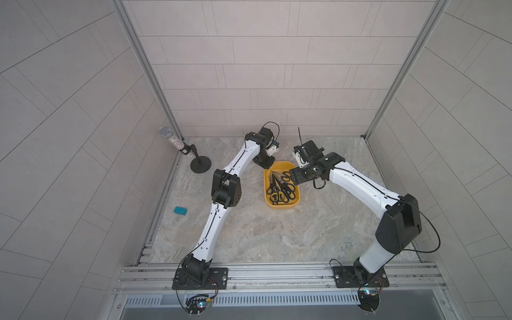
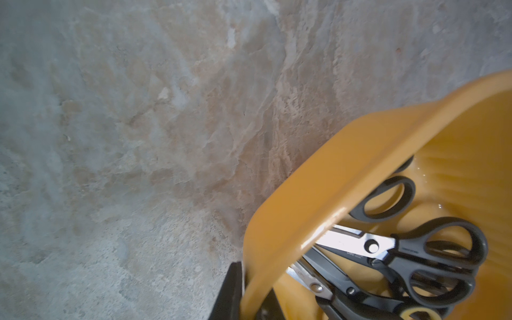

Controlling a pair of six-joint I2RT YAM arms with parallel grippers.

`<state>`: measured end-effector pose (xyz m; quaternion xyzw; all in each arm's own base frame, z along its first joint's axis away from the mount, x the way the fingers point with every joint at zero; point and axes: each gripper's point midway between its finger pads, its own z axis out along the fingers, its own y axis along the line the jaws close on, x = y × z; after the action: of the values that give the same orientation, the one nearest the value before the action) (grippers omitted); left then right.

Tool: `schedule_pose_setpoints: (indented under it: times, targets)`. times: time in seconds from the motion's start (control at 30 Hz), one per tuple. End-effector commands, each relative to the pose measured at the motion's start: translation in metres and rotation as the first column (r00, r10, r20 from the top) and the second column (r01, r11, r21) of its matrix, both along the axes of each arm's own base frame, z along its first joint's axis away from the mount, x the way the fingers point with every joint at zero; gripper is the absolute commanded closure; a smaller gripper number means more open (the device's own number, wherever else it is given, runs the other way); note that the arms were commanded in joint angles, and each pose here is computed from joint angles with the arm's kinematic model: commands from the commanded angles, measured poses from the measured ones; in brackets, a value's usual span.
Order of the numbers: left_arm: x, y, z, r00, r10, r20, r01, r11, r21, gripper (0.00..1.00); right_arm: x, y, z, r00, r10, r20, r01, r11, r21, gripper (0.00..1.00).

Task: Take the scissors out of the storage box
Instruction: Adjust the storage box at the center of the board.

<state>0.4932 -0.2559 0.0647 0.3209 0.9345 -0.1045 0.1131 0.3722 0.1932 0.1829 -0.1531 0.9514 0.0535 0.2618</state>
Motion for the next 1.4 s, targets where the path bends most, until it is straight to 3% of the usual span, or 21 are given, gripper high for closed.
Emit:
schedule_pose_setpoints:
  times: [0.0,0.4,0.6,0.73,0.9,1.13,1.27,1.37]
  targets:
    - [0.024,0.007,0.004,0.996,0.022,0.087,-0.023,1.000,0.013,1.00,-0.001,-0.001,0.005,1.000,-0.017,-0.008,0.017,1.000,-0.012,0.16]
    - [0.063,0.024,0.004,0.970,0.102,0.223,-0.119,0.991,0.064,1.00,-0.013,0.000,0.000,0.999,0.001,-0.039,-0.002,0.999,-0.045,0.15]
    - [0.072,0.017,0.013,0.962,0.094,0.256,-0.102,0.995,0.020,1.00,-0.014,0.004,-0.003,0.999,0.011,-0.048,-0.014,0.998,-0.057,0.15]
    - [0.075,0.021,0.008,0.962,0.099,0.253,-0.107,0.994,0.018,0.87,-0.015,0.006,-0.005,0.998,0.020,-0.054,-0.023,0.998,-0.063,0.15]
    - [0.079,0.028,0.016,0.956,0.140,0.259,-0.145,0.989,0.000,0.55,-0.014,0.008,-0.005,0.998,0.025,-0.052,-0.028,0.998,-0.060,0.15]
    - [0.073,0.031,0.066,0.934,0.215,0.287,-0.207,0.977,-0.057,0.50,-0.008,0.007,-0.002,1.000,0.014,-0.017,-0.016,0.997,-0.069,0.15]
    - [0.043,0.027,0.090,0.935,0.277,0.219,-0.269,0.961,-0.066,0.51,0.003,-0.005,0.007,0.998,-0.048,0.041,0.052,0.994,-0.093,0.14]
    - [0.017,0.024,0.101,0.932,0.294,0.213,-0.300,0.954,-0.007,0.51,0.013,-0.014,0.008,0.994,-0.082,0.066,0.088,0.992,-0.092,0.14]
